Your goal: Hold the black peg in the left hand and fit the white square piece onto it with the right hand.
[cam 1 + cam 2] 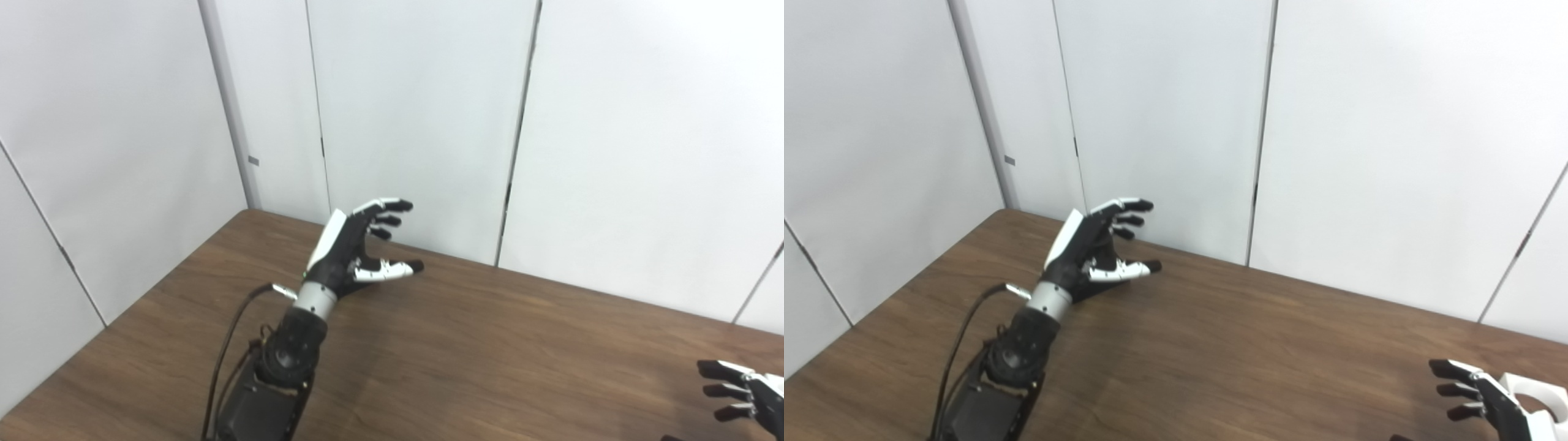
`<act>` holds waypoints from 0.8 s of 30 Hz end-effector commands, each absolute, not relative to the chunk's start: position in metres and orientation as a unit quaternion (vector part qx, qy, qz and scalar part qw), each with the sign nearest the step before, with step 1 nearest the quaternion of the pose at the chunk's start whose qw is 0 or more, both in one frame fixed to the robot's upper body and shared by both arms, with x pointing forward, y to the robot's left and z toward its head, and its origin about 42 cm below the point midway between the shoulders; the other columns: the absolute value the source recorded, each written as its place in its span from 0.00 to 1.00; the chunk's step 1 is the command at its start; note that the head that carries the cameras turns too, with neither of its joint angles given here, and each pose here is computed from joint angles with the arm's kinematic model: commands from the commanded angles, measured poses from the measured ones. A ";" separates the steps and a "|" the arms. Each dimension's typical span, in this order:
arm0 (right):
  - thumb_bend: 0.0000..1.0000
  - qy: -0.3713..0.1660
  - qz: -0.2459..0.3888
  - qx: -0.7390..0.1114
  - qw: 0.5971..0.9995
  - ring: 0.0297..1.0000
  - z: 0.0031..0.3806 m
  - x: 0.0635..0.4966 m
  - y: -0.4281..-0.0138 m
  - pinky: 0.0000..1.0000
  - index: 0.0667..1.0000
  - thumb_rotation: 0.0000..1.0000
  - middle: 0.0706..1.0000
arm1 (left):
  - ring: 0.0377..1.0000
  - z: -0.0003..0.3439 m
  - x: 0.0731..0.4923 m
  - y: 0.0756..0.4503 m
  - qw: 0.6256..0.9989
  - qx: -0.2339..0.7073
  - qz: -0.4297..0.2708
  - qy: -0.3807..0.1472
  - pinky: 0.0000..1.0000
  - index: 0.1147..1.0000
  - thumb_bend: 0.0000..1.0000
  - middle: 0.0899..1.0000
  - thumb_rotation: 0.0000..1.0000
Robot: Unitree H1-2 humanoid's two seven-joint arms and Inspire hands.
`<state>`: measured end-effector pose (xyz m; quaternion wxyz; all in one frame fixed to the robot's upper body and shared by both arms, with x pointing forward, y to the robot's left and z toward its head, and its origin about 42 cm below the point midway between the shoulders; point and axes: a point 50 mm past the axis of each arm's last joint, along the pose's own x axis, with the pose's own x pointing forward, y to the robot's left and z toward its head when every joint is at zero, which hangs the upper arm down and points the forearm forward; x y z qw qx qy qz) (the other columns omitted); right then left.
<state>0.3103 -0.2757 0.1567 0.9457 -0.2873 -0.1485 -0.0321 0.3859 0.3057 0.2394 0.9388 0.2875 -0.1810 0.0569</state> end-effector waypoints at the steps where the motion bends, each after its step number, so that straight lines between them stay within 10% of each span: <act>1: 0.57 -0.181 -0.040 -0.284 0.941 0.63 0.176 0.314 -0.277 0.49 0.66 0.00 0.69 | 0.83 0.268 0.396 0.315 0.914 0.333 0.081 -0.216 0.75 0.71 0.81 0.82 0.10; 14: 0.57 -0.185 -0.041 -0.288 0.939 0.62 0.179 0.312 -0.277 0.47 0.66 0.00 0.68 | 0.91 0.276 0.411 0.350 0.884 0.410 0.123 -0.187 0.70 0.73 0.92 0.88 0.20; 24: 0.58 -0.184 -0.040 -0.286 0.939 0.62 0.182 0.311 -0.275 0.48 0.66 0.00 0.68 | 0.99 0.276 0.419 0.365 0.834 0.510 0.173 -0.121 0.89 0.80 1.00 0.96 0.37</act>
